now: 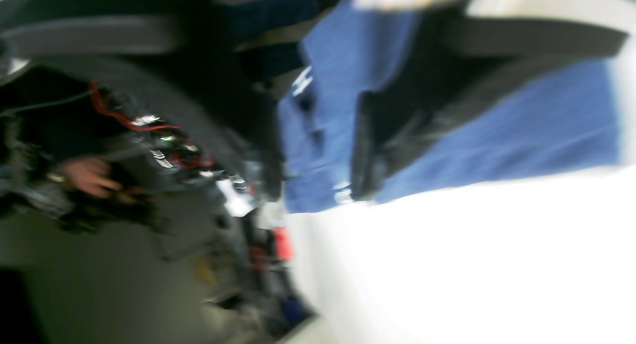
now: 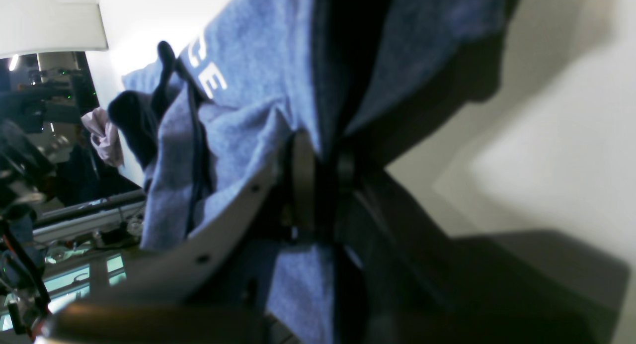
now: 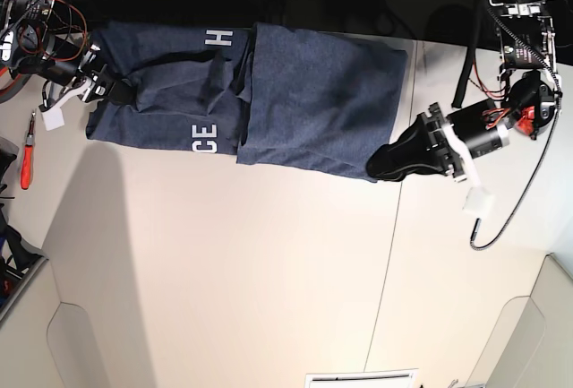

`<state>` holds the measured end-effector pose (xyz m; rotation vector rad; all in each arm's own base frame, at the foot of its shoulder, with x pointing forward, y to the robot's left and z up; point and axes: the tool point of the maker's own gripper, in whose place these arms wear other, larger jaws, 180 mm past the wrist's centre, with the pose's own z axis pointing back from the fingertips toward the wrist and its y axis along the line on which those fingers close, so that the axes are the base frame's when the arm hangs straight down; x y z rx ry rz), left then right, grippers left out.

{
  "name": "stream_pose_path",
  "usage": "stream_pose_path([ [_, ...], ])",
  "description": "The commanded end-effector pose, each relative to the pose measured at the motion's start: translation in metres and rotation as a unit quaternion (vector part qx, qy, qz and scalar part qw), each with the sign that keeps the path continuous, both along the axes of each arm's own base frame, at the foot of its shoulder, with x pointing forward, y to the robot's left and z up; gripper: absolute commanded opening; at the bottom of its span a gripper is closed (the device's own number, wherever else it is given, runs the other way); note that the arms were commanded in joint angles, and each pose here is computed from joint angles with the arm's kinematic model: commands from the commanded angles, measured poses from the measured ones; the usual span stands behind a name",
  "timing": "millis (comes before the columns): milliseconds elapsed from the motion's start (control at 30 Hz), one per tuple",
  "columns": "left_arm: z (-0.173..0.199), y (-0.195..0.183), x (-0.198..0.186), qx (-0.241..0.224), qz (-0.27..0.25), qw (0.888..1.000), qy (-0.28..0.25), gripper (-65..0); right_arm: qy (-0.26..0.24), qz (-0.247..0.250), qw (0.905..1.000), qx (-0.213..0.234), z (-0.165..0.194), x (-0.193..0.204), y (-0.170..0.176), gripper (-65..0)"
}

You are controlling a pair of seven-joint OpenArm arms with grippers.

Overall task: Layout the t-shirt on the table in an organized manner, then fold the t-shirt properly
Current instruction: 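Fold the shirt end held by the left gripper over toward the middle, then lift the folded shirt end with the right gripper and fold it over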

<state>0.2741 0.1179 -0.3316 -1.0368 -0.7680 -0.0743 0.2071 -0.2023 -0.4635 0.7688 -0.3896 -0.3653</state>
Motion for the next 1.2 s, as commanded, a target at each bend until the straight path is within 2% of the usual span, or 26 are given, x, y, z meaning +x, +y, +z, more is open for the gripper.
stream_pose_path([
  [0,0.004,0.007,-0.001,0.009,0.002,1.0,-0.011,-58.6,-0.011,-0.006,0.9999,-0.005,0.007,0.005,-0.009,-65.0],
  [33,-0.005,0.015,-0.005,0.028,0.008,1.0,0.001,-64.2,-0.021,-0.014,0.9997,0.002,0.012,0.009,-0.01,-65.0],
  [67,-0.016,0.022,-0.01,0.049,0.015,0.999,0.013,-65.0,-0.03,-0.017,0.9994,0.009,0.017,0.012,-0.009,-65.0],
  [200,-0.061,0.048,-0.025,0.131,0.059,0.989,0.046,-65.0,-0.067,0.001,0.9975,0.019,0.04,0.026,-0.001,-65.0],
  [300,-0.089,0.056,-0.036,0.156,0.068,0.982,0.08,-65.0,-0.112,0.022,0.9932,0.022,0.064,0.038,0.016,-65.0],
  [400,-0.104,0.052,-0.045,0.147,0.068,0.981,0.106,-65.0,-0.162,0.036,0.9854,0.035,0.09,0.049,0.045,-65.0],
  [533,-0.111,0.036,-0.05,0.133,0.058,0.983,0.117,-65.0,-0.215,0.077,0.9711,0.071,0.121,0.056,0.107,-65.0],
  [633,-0.112,0.024,-0.052,0.125,0.047,0.984,0.118,-65.0,-0.231,0.125,0.9591,0.105,0.134,0.054,0.164,-65.0],
  [767,-0.113,0.013,-0.054,0.118,0.037,0.985,0.12,-65.0,-0.242,0.182,0.945,0.124,0.14,0.048,0.238,-65.0],
  [933,-0.113,0.012,-0.054,0.117,0.035,0.985,0.12,-65.0,-0.275,0.246,0.9255,0.087,0.143,0.042,0.299,-65.0],
  [1033,-0.113,0.012,-0.054,0.117,0.035,0.985,0.12,-65.0,-0.288,0.299,0.9079,0.054,0.142,0.036,0.322,-65.0],
  [1167,-0.113,0.012,-0.054,0.116,0.035,0.985,0.12,-65.0,-0.302,0.343,0.8891,0.027,0.145,0.032,0.342,-65.0],
])
